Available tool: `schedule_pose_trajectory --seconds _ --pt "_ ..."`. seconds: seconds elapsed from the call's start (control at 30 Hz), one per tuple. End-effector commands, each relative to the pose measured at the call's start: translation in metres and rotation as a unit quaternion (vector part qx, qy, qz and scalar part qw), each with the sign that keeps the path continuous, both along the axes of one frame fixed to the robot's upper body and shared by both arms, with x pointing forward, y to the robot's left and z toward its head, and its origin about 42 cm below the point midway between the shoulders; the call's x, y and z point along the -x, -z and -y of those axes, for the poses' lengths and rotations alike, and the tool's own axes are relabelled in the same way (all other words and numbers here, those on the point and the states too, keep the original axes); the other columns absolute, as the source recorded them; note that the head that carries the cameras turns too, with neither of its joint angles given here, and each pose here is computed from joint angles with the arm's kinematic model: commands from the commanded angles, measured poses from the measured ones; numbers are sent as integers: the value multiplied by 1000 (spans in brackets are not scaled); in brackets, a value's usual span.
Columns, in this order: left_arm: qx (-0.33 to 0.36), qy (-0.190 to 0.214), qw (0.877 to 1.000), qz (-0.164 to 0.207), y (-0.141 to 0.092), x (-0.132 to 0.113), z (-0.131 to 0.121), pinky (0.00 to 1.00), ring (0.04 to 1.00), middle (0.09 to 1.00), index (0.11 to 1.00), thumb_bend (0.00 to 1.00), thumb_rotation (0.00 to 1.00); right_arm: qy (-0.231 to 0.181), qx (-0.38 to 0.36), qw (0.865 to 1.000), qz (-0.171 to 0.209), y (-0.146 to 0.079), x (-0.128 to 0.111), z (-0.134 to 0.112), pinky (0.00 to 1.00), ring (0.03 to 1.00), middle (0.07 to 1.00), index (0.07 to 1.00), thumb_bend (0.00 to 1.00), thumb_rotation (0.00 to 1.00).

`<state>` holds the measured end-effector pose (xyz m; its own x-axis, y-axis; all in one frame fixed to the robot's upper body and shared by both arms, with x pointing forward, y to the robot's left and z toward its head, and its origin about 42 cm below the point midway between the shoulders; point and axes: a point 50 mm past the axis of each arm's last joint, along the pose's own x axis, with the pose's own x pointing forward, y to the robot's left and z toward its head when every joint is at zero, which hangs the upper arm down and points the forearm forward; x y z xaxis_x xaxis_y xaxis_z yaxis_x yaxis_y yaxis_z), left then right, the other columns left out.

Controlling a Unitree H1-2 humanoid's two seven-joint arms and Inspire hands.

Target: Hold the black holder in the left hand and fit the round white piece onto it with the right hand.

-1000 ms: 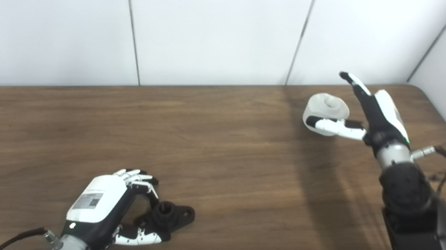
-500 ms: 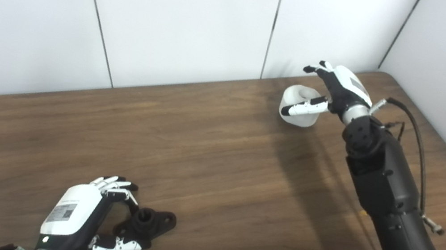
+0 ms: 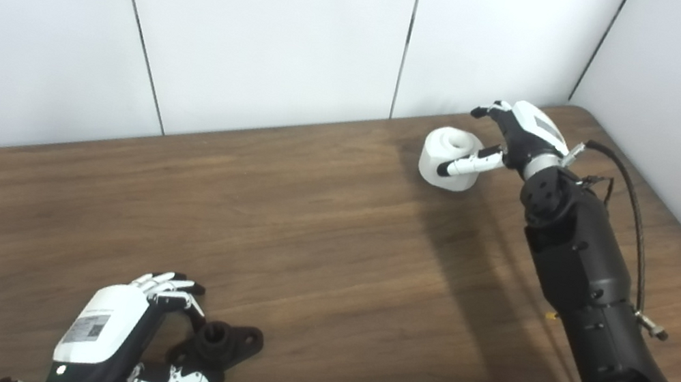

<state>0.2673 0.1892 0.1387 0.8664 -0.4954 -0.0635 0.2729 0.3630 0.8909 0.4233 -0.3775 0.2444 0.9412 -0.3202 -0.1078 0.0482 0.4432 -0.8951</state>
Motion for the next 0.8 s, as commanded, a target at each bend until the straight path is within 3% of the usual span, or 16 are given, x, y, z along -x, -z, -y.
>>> schedule_pose_trajectory --seconds 0.0,0.77 --pt "-41 13 997 -65 21 16 -8 887 877 784 486 523 53 5 15 999 37 -30 -7 5 924 1000 949 851 880 367" --pt "-38 12 997 -63 19 15 -4 885 877 783 486 523 53 -15 20 999 25 -23 -5 -1 885 958 875 772 845 330"
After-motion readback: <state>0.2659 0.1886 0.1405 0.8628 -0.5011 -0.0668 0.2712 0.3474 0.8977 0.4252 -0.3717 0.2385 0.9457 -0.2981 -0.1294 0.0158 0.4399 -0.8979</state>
